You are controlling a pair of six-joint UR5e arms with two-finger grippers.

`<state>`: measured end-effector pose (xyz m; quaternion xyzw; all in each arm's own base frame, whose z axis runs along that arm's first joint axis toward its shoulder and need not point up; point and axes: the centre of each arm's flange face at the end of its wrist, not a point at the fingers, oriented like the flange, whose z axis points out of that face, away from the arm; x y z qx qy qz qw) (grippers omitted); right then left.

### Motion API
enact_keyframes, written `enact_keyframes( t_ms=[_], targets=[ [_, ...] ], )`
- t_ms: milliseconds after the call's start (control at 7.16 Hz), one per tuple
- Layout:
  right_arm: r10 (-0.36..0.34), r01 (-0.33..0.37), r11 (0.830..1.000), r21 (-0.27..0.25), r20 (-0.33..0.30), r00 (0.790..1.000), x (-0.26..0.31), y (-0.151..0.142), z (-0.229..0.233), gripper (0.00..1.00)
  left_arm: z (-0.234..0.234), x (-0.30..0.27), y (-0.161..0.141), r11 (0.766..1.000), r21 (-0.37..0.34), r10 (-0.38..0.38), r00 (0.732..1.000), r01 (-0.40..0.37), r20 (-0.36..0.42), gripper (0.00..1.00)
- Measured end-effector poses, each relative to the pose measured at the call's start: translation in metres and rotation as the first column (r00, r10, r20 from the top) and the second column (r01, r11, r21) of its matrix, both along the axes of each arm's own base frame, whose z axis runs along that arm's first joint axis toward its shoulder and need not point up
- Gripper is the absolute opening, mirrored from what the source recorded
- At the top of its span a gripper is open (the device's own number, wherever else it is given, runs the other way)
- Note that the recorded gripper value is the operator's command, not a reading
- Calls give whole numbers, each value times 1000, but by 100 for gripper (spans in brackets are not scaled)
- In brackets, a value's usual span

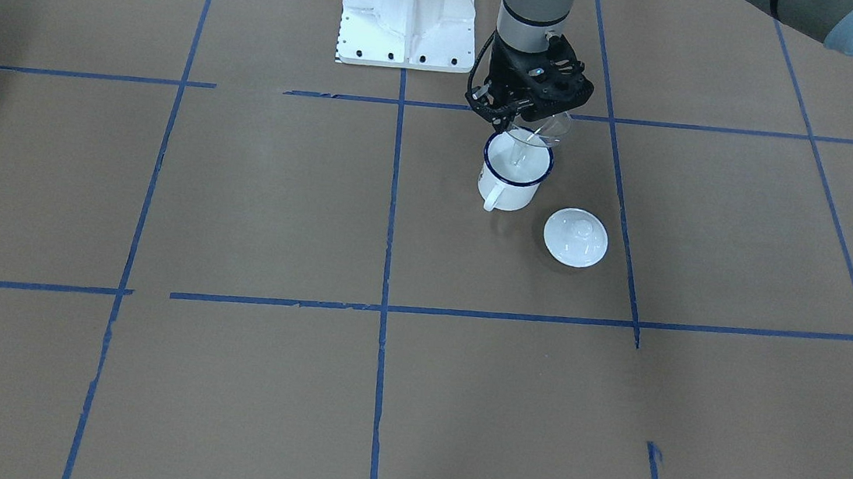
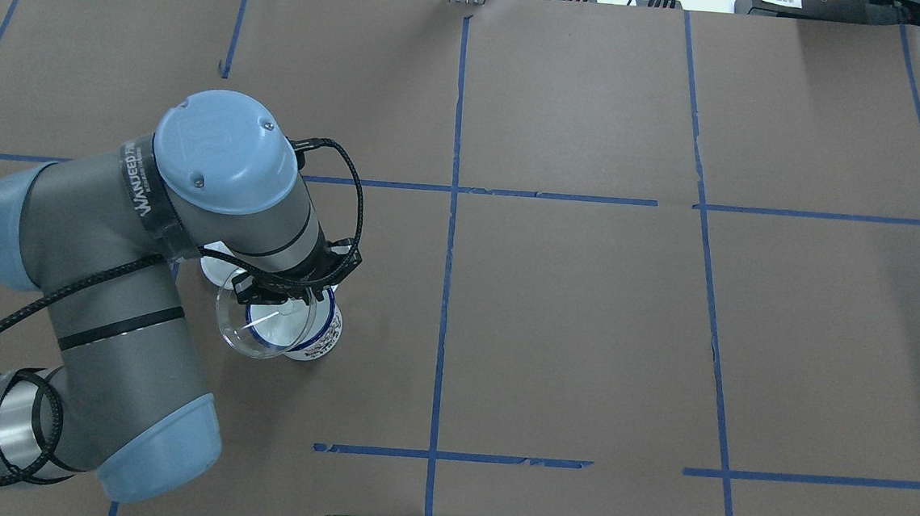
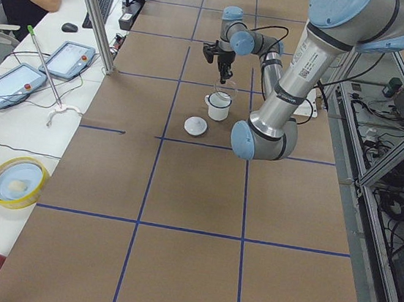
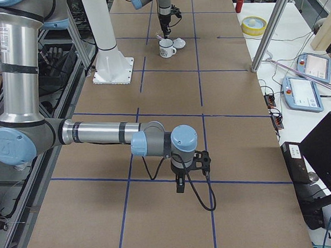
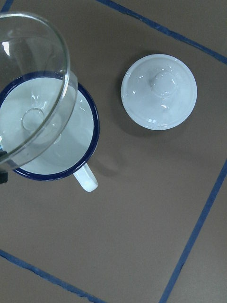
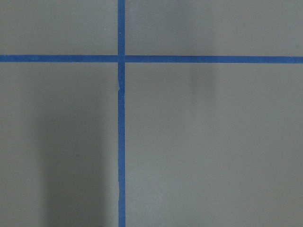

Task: Place funnel on cup
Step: 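Open the left gripper and lift it away from the funnel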

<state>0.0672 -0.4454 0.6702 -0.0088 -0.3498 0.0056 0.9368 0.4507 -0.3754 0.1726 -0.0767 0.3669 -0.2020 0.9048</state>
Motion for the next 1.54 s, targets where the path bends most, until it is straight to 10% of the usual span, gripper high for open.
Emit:
enact_keyframes(
  t_ms=[699,1537],
  targets=[
    [0,0,1000,0,0,1000,0,0,0,100,10,19,-12,998,50,-43,998,40,42,100],
    [0,0,1000,0,0,1000,0,0,0,100,-28,-28,-36,971,233,-3,986,43,-169,100]
  ],
)
